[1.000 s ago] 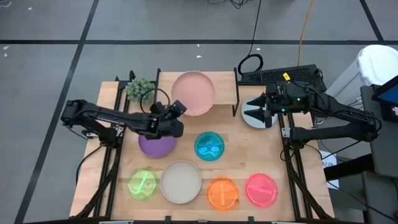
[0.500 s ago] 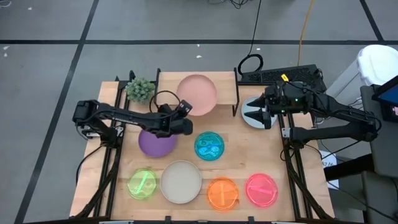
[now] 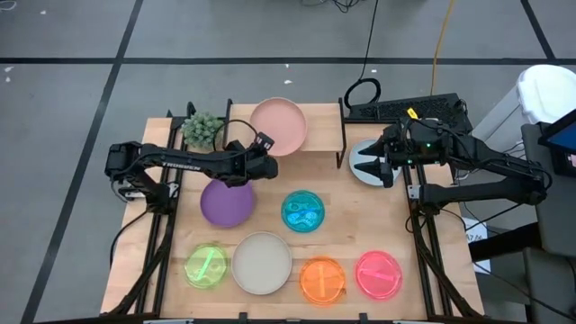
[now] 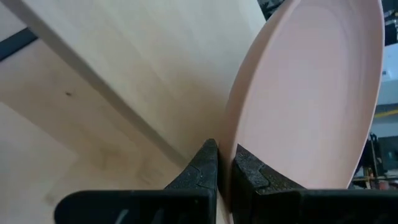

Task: Place and stack plates onto a shelf
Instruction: Put the pink plate on the shelf

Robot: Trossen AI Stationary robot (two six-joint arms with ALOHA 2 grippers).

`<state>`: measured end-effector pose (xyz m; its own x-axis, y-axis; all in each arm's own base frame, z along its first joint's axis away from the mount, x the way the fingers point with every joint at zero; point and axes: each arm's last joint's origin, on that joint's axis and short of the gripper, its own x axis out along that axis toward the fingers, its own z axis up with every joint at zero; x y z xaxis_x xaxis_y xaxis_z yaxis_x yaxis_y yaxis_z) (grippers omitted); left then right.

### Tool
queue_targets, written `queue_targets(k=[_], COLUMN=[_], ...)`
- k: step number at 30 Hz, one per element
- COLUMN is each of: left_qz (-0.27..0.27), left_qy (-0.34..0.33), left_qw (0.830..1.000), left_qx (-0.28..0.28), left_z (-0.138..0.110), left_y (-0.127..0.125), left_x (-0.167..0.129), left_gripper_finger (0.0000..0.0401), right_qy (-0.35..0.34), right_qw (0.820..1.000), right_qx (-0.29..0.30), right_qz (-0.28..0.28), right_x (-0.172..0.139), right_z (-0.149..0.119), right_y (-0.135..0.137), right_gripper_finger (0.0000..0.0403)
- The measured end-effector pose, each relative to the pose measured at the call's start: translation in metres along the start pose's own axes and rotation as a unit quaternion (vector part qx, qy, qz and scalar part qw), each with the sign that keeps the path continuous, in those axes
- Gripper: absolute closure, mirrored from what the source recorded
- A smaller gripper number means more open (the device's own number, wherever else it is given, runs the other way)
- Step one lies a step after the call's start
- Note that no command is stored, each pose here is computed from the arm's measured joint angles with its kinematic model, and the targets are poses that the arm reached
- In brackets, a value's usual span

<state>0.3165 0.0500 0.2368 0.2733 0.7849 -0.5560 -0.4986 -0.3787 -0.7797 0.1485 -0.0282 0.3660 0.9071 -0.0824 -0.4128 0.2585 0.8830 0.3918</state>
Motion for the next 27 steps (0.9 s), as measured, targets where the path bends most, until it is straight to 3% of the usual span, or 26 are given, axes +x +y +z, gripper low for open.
queue_targets(k=[5,13,27], left_qz=[0.002,0.009,-0.004], left_qy=[-0.003,-0.006,-0.02], left_qw=[1.0,1.0,1.0], left_qx=[-0.001,0.001,0.016], left_z=[0.001,0.003,0.012], left_y=[0.0,0.001,-0.005], left_x=[0.001,0.002,-0.001], left_gripper_finger=[0.0387,0.0331,0.0322], right_qy=[0.008,0.008,0.001], right_qw=[1.0,1.0,1.0], right_qx=[0.001,0.002,0.001], right_qz=[-0.003,-0.002,0.015], right_x=[0.0,0.0,-0.008], right_z=[-0.001,-0.002,-0.002], right_y=[-0.001,-0.001,0.001], right_gripper_finger=[0.0138,0.0138,0.0138])
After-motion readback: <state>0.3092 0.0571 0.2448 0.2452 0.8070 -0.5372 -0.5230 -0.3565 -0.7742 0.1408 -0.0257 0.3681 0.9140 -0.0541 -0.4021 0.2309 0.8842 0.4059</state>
